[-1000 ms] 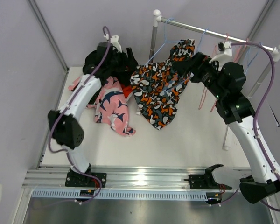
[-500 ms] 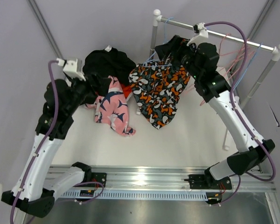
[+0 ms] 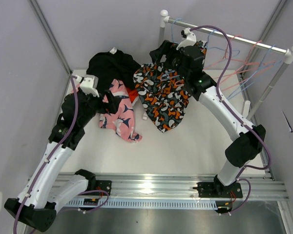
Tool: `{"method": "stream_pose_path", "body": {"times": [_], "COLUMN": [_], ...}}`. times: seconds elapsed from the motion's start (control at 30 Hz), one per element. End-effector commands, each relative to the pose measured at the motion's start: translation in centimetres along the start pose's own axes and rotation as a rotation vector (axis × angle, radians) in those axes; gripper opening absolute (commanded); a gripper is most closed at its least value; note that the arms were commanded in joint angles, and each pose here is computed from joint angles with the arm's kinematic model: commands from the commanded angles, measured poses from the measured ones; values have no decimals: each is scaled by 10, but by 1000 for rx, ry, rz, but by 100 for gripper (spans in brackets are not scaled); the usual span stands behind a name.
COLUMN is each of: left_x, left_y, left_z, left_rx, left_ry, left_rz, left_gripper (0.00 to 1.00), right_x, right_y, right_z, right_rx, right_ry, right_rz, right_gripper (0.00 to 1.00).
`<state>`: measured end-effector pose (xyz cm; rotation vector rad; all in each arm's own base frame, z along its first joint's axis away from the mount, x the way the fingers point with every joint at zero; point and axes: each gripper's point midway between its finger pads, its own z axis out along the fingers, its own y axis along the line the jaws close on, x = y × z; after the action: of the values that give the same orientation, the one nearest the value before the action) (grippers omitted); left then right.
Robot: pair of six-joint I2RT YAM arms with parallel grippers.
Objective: Remove the shorts from the hanger
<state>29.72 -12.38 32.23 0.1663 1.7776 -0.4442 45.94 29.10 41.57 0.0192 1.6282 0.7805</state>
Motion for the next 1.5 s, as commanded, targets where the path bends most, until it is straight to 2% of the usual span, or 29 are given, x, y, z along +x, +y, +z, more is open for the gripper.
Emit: {"method": "stream_pose_path", "body": {"times": [0.0, 0.13, 0.2, 0.37, 0.4, 0.43, 0.47, 0.57, 0.67, 0.8, 0.9, 1.03, 1.2, 1.47], "left_x": [-20, -19, -17, -16, -17, -16, -17, -14, -18, -22, -31, -33, -15, 9], "left_y": [-7, -7, -7, -6, -3, -2, -4, -5, -26, -84, -120, -142, -177, -213], "left_z": [-7, -7, -6, -5, -5, -5, -5, -4, -10, -30, -42, -39, -32, 6], "left_rx": [37, 38, 40, 46, 39, 37, 47, 64, 175, 445, 567, 621, 707, 733], "left_ry": [-85, -86, -81, -75, -79, -77, -81, -70, -90, -104, -130, -136, -140, -137], "left_rz": [14, 8, 1, -7, -8, -12, -12, -13, 6, 46, 59, 20, 14, 55], "left_gripper": [99, 99, 99, 99, 99, 99, 99, 99, 99, 99, 99, 99, 99, 99], "right_x": [-34, -21, -15, -7, -9, -9, -8, -15, -30, -53, -70, -90, -106, -116], "right_y": [20, 21, 21, 23, 24, 24, 23, 25, 33, 47, 55, 63, 61, 59], "right_z": [5, 15, 20, 23, 20, 19, 16, 1, -26, -61, -85, -109, -132, -163], "right_rx": [-40, -38, -37, -33, -28, -23, -14, 3, -7, -24, -38, -59, -45, -34], "right_ry": [-131, -121, -115, -105, -105, -103, -99, -103, -139, -187, -207, -246, -276, -291], "right_rz": [-11, -11, -12, -6, -6, -6, -7, -6, 2, 9, 24, 59, 121, 222], "right_gripper": [95, 91, 83, 45, 30, 23, 12, 0, 0, 0, 0, 0, 0, 0]}}
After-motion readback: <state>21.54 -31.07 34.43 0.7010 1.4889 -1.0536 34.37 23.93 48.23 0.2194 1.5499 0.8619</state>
